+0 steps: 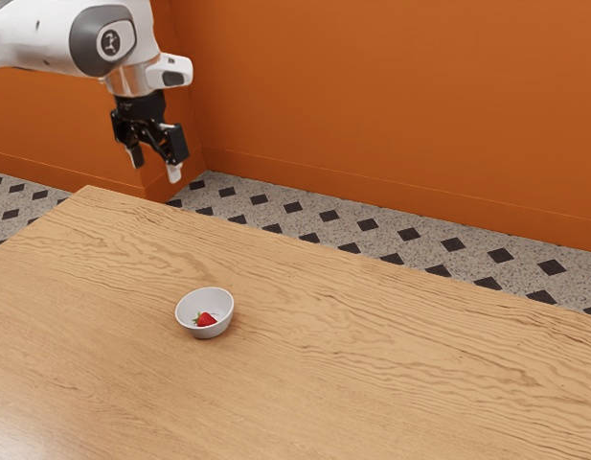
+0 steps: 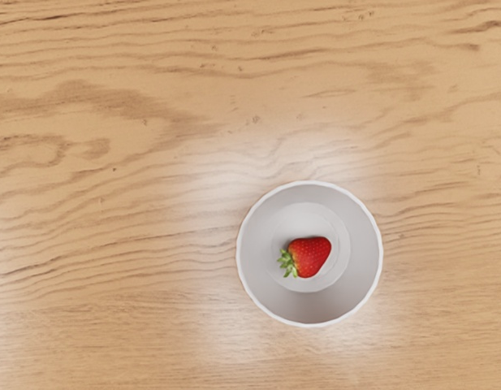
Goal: Take strawberry from the bowl
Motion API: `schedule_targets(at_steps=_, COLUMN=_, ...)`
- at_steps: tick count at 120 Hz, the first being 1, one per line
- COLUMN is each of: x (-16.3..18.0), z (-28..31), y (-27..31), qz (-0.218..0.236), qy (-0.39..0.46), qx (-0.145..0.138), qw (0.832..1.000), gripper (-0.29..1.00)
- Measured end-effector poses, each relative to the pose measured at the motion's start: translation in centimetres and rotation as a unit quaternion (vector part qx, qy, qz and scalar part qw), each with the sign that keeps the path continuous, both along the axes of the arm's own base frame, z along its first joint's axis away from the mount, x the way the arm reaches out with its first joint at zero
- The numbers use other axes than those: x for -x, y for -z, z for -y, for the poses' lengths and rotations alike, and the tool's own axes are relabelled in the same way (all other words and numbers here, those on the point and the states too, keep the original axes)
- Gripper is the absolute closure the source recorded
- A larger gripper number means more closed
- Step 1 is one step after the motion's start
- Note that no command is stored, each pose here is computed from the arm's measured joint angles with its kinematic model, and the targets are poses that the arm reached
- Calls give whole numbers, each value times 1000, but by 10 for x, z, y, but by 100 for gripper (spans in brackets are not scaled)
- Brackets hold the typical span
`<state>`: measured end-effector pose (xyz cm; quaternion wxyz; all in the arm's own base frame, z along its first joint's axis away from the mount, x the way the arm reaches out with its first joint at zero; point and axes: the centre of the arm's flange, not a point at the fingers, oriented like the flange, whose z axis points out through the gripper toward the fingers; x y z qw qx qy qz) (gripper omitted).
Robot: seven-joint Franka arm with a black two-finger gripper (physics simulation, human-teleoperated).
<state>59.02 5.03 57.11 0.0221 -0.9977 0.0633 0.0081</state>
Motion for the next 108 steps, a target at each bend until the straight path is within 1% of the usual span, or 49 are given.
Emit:
schedule_targets(at_steps=40, x=-1, z=3, y=4, qz=-3, qy=7, qx=-1, qw=1000, gripper=0)
schedule_targets(at_steps=50, x=5, z=5, y=30, qz=-13, qy=40, qx=-5, qw=999, gripper=0)
schedule_targets(at_steps=60, x=4, z=11, y=52, qz=-6, qy=108, qx=-6, qw=994, gripper=0)
schedule_targets(at_steps=68, x=9, z=14, y=70, qz=-1, qy=168, qx=-6, qw=986, gripper=0)
schedule_targets(at_steps=75, x=15, z=14, y=87, qz=9, qy=222, qx=-7, qw=975, gripper=0)
schedule_targets(at_steps=91, x=14, z=17, y=104, qz=35, qy=329, qx=-19, qw=943, gripper=0)
schedule_targets(at_steps=108, x=14, z=19, y=121, qz=38, qy=412, qx=-26, qw=910, gripper=0)
